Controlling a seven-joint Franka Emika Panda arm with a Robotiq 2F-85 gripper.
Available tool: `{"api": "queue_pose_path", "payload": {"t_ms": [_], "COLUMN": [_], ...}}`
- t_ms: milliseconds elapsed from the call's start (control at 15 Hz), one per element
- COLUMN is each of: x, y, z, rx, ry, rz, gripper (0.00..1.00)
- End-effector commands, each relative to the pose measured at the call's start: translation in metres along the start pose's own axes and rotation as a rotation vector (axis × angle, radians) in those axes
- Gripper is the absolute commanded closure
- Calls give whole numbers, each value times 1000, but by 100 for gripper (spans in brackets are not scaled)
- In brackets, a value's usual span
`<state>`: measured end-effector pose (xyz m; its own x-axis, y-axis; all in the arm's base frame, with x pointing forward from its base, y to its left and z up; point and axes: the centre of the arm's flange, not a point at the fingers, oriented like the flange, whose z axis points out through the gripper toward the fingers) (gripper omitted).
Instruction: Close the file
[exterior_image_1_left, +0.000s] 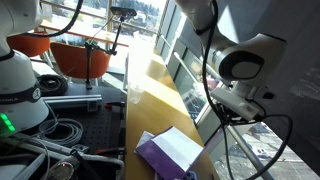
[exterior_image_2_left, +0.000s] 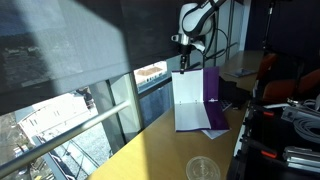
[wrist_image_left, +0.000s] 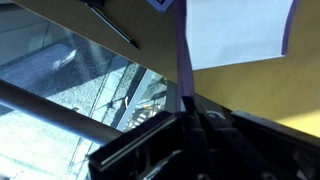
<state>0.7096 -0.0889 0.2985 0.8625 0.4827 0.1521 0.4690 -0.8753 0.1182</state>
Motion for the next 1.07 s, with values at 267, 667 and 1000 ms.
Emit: {"api": "queue_pose_path", "payload": {"t_ms": [267, 667, 1000], "x": [11, 28, 27], "y": [-48, -111, -142], "z": [29, 42, 49], "rx": [-26, -32, -74], "ry": [25, 14, -6], "rz": [-71, -157, -250], "gripper": [100, 100, 100]}}
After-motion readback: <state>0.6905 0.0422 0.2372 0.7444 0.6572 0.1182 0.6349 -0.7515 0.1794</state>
